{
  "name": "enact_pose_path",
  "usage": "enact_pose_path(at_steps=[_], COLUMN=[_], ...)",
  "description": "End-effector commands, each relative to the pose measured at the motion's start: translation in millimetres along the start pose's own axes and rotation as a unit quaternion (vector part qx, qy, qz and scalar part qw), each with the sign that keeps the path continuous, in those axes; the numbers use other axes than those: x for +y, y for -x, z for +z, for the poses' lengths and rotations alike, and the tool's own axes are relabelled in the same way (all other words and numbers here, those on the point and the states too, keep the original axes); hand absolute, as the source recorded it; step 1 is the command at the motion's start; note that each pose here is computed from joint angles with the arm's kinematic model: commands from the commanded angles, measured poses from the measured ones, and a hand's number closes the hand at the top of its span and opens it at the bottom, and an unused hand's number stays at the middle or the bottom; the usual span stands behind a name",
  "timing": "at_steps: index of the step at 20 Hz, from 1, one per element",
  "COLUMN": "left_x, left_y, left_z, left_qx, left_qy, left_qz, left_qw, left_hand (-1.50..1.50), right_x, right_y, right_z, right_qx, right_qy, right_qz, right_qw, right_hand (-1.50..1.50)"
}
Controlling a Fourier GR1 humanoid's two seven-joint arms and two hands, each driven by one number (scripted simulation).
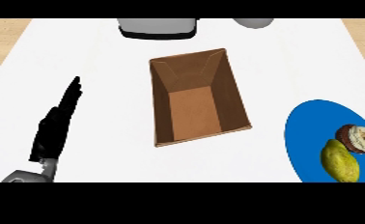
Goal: Pick the cupcake from the plate and place it in the cardboard box
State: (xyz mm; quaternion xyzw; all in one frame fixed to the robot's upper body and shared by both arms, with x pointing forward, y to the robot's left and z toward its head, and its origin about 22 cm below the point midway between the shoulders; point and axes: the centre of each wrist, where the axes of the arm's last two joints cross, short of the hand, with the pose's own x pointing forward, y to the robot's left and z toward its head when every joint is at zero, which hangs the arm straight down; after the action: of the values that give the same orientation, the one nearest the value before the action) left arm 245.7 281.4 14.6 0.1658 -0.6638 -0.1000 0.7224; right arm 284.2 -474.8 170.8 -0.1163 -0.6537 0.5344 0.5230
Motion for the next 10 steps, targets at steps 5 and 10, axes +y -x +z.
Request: enact_pose_path(at_steps=[5,10], left_x=[-2.1,2.1], left_y=[4.5,2.2], left_z=[-5.2,8.5], left_qx=[0.001,0.01], left_qy=[-0.004,-0.008], left_qz=[0.002,-0.001], left_qw=[1.0,0.9999], left_hand=[0.0,0.0], right_x=[10.0,20.0], right_y=[0.2,0.4], right_z=[2.8,-6.8], right_qx=[0.014,0.038], right_qy=[-0.173,-0.179], right_qz=[0.064,0.08], right_qw=[0.983,0.98], right_hand=[-1.5,-1.5])
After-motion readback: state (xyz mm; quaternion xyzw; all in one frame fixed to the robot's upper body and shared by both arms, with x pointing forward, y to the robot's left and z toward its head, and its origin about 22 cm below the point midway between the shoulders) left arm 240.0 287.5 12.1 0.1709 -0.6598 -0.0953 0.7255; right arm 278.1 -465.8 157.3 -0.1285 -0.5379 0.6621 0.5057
